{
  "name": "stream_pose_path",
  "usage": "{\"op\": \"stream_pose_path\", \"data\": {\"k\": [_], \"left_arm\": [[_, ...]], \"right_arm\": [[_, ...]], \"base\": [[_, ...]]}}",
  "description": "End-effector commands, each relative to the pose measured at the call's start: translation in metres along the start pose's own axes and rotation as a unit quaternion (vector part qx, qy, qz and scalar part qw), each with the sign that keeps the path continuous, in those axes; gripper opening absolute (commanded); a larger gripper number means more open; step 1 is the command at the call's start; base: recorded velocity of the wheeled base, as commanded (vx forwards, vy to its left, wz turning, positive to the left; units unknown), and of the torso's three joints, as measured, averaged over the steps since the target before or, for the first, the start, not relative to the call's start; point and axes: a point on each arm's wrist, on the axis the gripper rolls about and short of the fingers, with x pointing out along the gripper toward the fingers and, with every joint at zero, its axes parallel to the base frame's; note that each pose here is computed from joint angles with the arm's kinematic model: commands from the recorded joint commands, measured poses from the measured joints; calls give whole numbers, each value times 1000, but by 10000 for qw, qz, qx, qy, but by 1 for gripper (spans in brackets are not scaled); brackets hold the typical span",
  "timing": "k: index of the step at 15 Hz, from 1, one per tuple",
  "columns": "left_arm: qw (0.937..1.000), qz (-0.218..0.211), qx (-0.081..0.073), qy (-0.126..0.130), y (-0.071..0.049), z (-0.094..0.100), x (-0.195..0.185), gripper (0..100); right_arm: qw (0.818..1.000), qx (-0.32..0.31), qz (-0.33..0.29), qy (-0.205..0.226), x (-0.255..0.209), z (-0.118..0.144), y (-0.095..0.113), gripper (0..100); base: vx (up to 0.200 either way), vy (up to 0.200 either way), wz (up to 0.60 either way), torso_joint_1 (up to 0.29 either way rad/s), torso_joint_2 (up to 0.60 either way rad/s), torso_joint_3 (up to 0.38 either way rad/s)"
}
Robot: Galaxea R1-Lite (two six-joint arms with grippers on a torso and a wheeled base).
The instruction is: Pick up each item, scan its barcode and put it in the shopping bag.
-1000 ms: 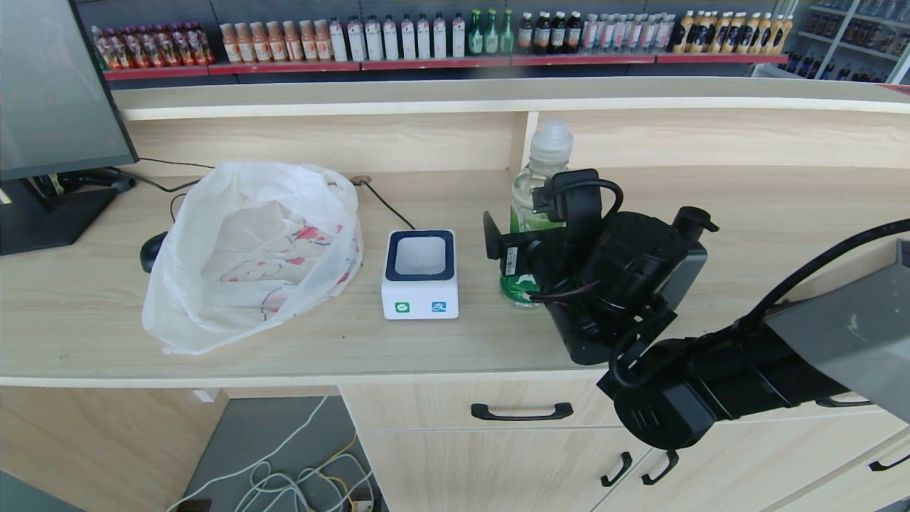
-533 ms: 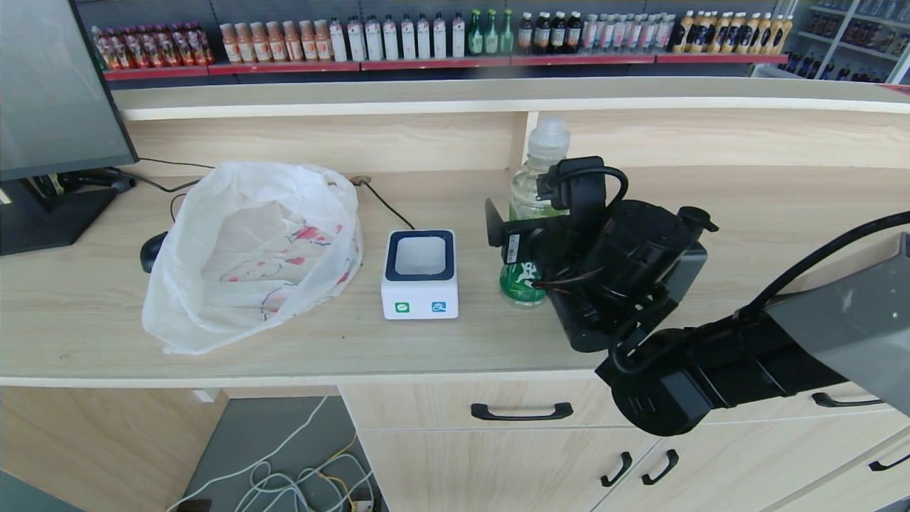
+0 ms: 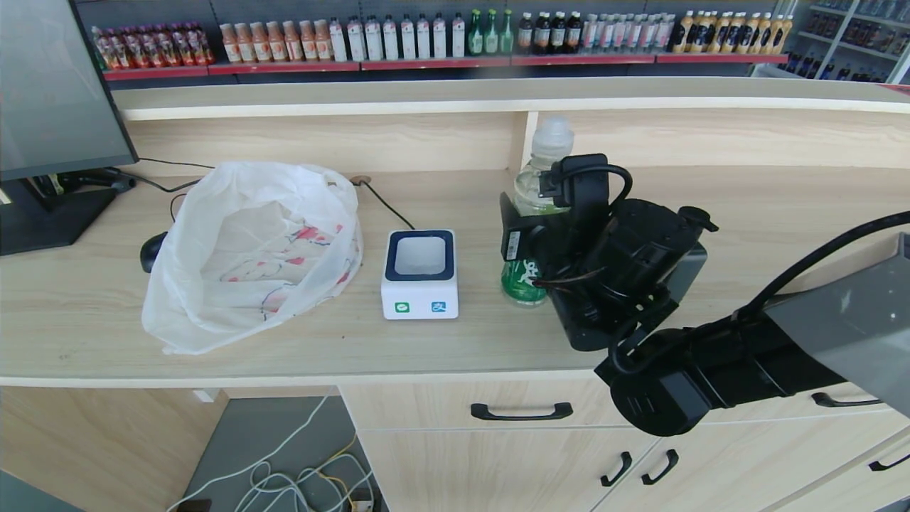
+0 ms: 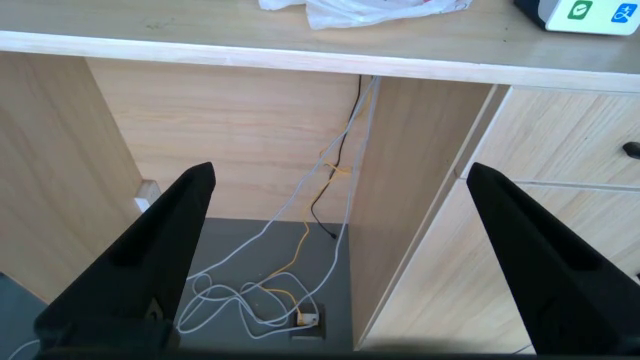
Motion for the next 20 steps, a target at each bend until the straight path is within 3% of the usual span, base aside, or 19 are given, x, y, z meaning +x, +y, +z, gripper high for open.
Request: {"op": "stream_pose_path", "data": {"k": [1,12,20], "left_arm": [[10000,1,-1,-3,0,0,0,100],[10000,1,-1,-3,0,0,0,100],[10000,1,-1,-3,0,0,0,100]], "right_arm": [[10000,3,-2,-9,0,0,0,0],[9999,72,-18,-141,0,10,-2,0],[9988,241,-67,-421,-5,35,-11,0]], "base": [[0,0,0,0,0,0],[0,0,0,0,0,0],[0,0,0,0,0,0]]}}
